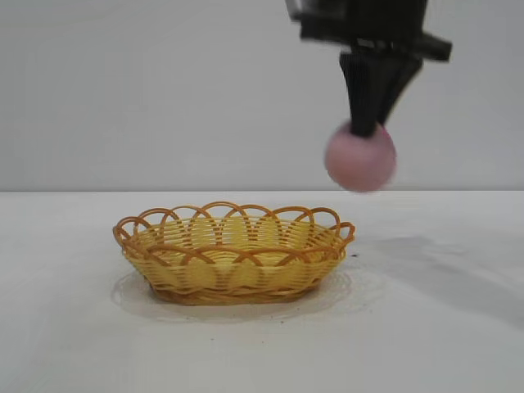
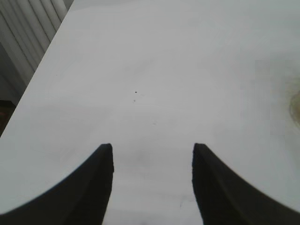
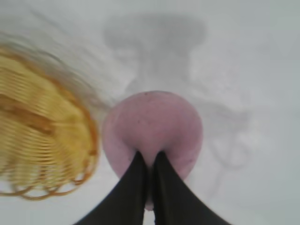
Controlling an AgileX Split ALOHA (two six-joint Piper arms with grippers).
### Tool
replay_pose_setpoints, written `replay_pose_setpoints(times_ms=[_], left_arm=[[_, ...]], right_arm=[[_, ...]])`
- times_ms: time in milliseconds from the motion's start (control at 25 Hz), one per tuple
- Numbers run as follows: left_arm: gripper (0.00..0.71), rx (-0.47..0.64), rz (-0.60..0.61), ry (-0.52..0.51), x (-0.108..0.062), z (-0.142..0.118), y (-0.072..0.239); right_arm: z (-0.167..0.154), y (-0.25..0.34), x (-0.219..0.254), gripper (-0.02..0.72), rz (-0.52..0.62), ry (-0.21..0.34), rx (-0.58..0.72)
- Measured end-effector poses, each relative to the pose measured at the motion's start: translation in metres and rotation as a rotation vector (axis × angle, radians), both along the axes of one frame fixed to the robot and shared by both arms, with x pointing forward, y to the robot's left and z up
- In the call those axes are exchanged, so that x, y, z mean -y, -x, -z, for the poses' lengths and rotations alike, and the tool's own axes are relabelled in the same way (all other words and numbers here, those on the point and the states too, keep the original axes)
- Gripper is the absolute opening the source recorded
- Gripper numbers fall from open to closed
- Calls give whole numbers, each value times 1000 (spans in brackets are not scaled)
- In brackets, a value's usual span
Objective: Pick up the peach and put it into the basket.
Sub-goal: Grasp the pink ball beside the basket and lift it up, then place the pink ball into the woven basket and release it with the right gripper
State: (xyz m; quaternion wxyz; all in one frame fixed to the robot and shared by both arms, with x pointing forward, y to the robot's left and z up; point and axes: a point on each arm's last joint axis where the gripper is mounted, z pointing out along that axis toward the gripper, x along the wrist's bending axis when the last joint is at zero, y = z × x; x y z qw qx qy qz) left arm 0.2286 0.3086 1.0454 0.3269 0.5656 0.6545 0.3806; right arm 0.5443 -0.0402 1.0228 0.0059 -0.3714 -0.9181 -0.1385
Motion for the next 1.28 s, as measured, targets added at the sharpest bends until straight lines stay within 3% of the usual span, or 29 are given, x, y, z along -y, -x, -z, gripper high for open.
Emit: replay_pose_setpoints(times_ms=[120, 440, 600, 640, 680, 720, 880, 1040, 1080, 1280], left_arm=[[329, 0, 0, 0, 0, 0, 0], [329, 0, 0, 0, 0, 0, 0], [329, 0, 0, 0, 0, 0, 0], [329, 0, 0, 0, 0, 0, 0], [329, 0, 0, 0, 0, 0, 0], [329, 0, 0, 0, 0, 0, 0], [329, 0, 0, 0, 0, 0, 0], [329, 0, 0, 0, 0, 0, 0], [329, 0, 0, 0, 0, 0, 0], [329, 0, 0, 0, 0, 0, 0]], right_arm=[[12, 8, -19, 0, 3, -11, -20], [75, 2, -39, 0, 21, 42, -91], [80, 1, -40, 0, 22, 48, -97], [80, 1, -40, 55, 22, 48, -97], [79, 1, -40, 55, 21, 49, -95], [78, 1, -39, 130, 19, 54, -98], [61, 4, -36, 302, 10, 47, -70], [24, 8, -29, 302, 13, 0, 12], [15, 8, -26, 342, 24, 0, 38], [-12, -10, 18, 328, 205, 83, 157]])
